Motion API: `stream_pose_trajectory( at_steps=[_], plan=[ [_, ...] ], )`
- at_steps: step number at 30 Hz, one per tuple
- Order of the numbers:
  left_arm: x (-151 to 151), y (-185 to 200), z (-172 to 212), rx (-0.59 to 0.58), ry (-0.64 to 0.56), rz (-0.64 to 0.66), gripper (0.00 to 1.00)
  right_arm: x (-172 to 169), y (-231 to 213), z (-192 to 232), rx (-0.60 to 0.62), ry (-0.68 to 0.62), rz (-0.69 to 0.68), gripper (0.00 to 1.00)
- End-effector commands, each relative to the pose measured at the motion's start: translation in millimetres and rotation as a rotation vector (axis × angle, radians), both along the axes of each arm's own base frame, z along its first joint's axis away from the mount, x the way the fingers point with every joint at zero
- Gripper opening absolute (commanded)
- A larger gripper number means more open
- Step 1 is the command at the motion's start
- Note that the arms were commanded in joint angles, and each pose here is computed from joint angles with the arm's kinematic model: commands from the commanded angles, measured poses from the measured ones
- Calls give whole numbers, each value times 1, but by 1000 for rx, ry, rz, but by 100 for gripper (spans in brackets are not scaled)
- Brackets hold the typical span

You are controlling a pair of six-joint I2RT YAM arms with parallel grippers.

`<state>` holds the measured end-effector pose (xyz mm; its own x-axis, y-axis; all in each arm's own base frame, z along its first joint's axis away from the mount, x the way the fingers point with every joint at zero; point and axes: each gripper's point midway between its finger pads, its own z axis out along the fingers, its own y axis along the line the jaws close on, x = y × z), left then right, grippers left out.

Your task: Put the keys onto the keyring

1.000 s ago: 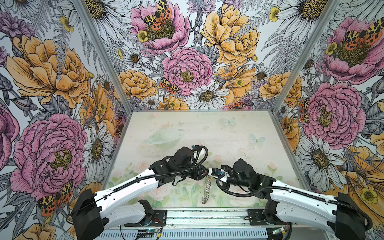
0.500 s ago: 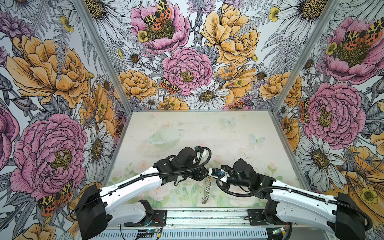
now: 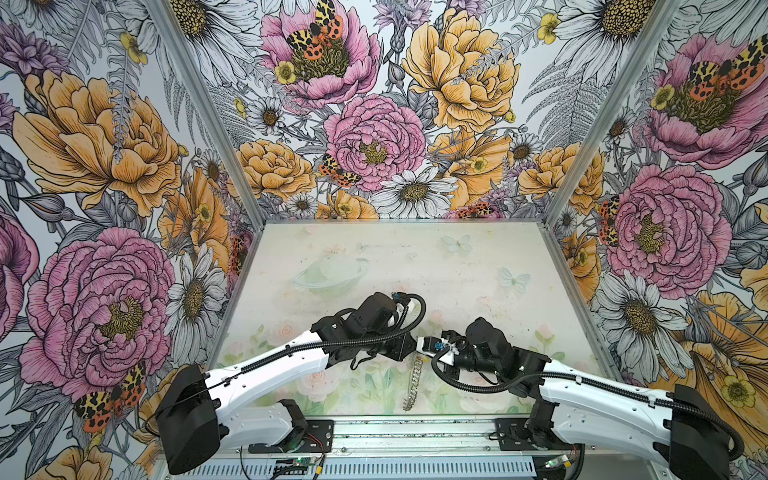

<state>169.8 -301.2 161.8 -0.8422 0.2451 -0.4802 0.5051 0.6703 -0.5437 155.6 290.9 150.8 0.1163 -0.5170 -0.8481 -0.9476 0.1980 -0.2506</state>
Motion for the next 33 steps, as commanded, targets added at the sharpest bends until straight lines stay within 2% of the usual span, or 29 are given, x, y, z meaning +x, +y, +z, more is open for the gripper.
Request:
stream_pose_trajectory(
  at_steps=[1,16,33],
  plan=[
    [5,4,-3,46,-26,9,17,-2,12,23,77,-47,40,0],
    [-3,-7,2,13,11,-36,20,-2,13,22,72,-54,41,0],
    [-1,-7,-3,19,23,-15,2,6,8,23,62,-88,-10,0]
  ],
)
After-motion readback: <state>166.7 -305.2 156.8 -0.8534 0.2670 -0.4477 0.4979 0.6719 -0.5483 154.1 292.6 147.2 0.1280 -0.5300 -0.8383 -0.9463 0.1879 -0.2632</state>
